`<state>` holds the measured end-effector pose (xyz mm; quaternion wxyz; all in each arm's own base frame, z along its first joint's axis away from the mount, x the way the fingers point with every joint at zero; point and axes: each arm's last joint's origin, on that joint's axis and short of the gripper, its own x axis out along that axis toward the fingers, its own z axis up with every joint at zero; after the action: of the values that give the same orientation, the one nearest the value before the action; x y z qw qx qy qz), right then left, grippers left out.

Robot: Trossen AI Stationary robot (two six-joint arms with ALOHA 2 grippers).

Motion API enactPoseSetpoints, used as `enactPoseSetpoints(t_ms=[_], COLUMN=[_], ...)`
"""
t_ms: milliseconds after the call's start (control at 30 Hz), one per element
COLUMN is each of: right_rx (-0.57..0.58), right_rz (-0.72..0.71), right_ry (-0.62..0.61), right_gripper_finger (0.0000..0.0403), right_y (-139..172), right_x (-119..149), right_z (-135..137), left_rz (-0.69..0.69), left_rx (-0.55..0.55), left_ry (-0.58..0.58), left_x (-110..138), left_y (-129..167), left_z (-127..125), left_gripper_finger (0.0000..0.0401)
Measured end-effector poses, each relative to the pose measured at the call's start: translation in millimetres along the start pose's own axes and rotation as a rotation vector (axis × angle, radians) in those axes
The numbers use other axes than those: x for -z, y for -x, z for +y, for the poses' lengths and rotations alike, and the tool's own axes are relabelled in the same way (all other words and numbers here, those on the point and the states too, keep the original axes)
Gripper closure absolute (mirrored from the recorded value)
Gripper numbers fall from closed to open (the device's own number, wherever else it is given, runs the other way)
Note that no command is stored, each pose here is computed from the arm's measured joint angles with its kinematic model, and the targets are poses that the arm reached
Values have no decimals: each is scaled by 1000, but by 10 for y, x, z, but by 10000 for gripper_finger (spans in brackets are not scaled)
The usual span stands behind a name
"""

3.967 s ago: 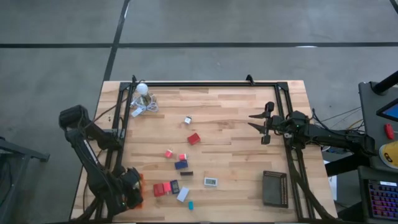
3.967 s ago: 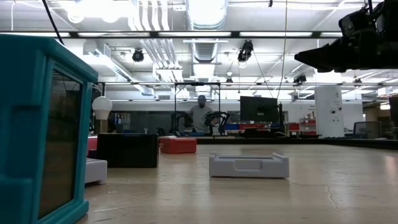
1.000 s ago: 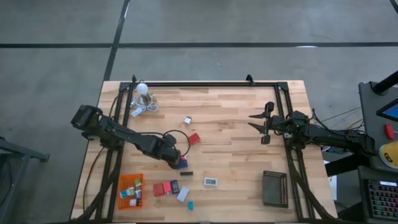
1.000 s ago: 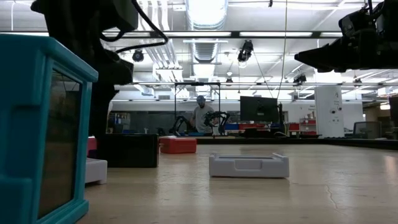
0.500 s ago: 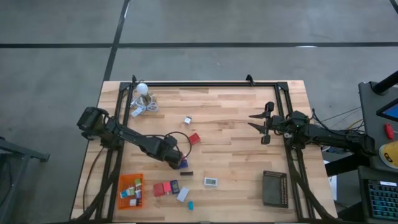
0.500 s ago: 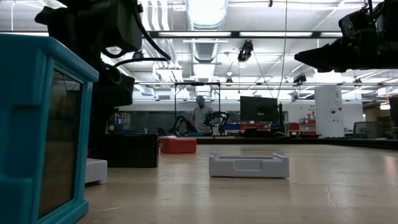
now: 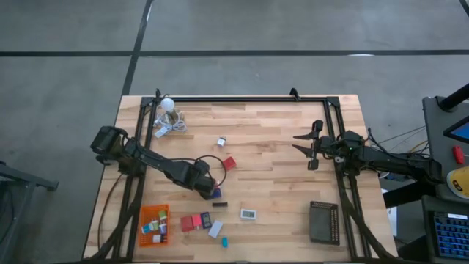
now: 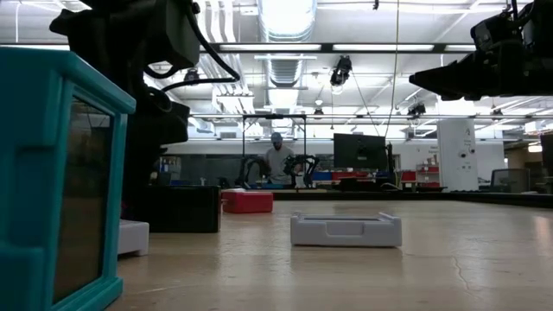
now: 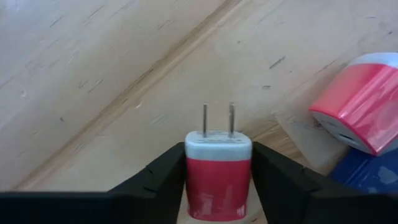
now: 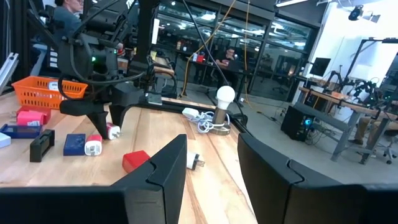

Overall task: Pick & Place Office items
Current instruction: Put the left white pink charger adapter into the orange bin

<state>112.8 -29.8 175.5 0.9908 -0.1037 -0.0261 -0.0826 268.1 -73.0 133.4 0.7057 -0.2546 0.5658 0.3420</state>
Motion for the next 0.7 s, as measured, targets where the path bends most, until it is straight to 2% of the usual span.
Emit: enactPoseSetpoints(t_ms=[167,267,467,700], right_rx=[0,0,0,0], right_rz=[0,0,0,0], right_ry=[0,0,0,0], right_gripper_finger=[264,264,264,264], right_y=[0,0,0,0], right_x=[0,0,0,0], right_z=[0,0,0,0], left_rz=[-1,-1,-3,-3], left_rx=[0,0,5,5], left_ry=[0,0,1,0], left_x=[0,1,-2,-1], left_y=[0,0,0,0], left_z=[-1,-1,-6,-6], left_gripper_finger=[269,270,246,252])
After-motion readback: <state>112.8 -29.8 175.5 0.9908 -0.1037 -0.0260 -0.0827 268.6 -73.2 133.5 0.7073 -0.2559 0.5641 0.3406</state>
